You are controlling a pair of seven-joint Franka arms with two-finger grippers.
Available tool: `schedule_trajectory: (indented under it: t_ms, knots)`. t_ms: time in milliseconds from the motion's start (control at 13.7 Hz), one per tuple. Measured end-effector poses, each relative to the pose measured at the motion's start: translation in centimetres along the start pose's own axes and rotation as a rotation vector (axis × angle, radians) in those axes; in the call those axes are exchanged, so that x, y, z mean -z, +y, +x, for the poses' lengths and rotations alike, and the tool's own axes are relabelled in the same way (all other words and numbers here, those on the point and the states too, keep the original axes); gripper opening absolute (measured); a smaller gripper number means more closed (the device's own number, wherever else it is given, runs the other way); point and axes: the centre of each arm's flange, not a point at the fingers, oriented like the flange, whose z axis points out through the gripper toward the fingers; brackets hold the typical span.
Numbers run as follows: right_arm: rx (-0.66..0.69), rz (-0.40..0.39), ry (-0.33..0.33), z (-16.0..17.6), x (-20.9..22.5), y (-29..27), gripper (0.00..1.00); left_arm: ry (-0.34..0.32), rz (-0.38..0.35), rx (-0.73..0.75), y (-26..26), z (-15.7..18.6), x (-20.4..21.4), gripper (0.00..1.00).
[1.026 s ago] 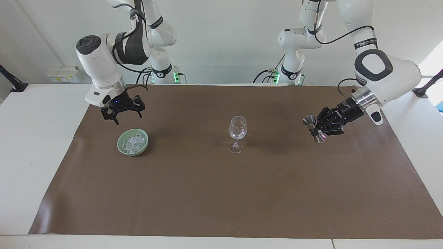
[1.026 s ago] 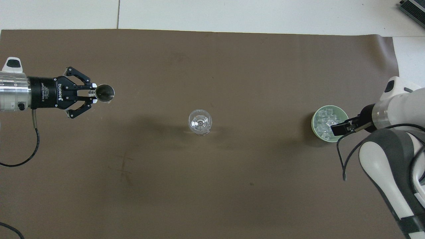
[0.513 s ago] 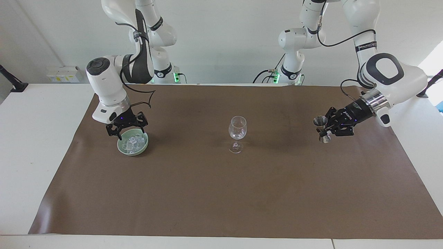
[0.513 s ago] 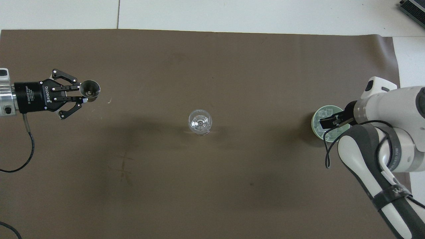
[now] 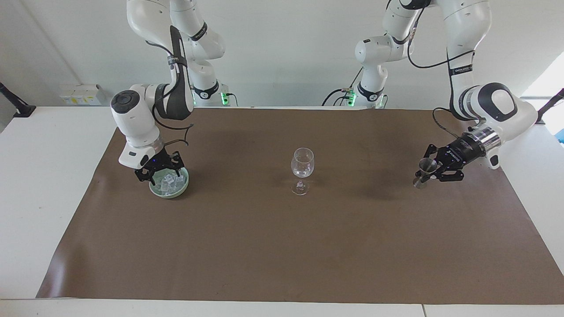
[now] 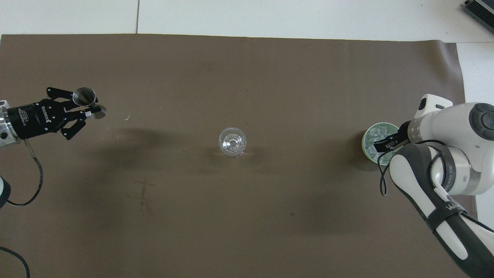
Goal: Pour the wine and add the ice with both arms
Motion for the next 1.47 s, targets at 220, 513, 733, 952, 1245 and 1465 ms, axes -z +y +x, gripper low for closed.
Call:
schedule_trajectory:
  t_ms: [220,513,733,952,1245,1465]
  knots:
    - [0.001,0.005,-0.009,-0.2,-0.5,-0.2,0.75,-0.054,-0.055,0.023,-1.3,3.7,1.0,0.20]
    - [0.002,0.011,-0.021,-0.5,-1.1,-0.4,0.59,-0.117,-0.100,0.008,-2.7,6.0,1.1,0.20]
    - [0.002,0.014,-0.025,-0.5,-1.3,-0.4,0.52,-0.161,-0.144,0.022,-3.6,7.1,0.7,0.20]
    - [0.002,0.014,-0.026,-0.5,-1.4,-0.4,0.39,-0.167,-0.154,0.029,-4.1,7.9,0.6,0.20]
    - [0.003,0.014,-0.026,-0.5,-1.3,-0.4,0.26,-0.170,-0.173,0.009,-4.2,9.5,0.2,0.20]
    - [0.002,0.015,-0.029,-0.3,-1.0,-0.3,0.22,-0.175,-0.187,0.017,-4.2,10.8,-0.5,0.20]
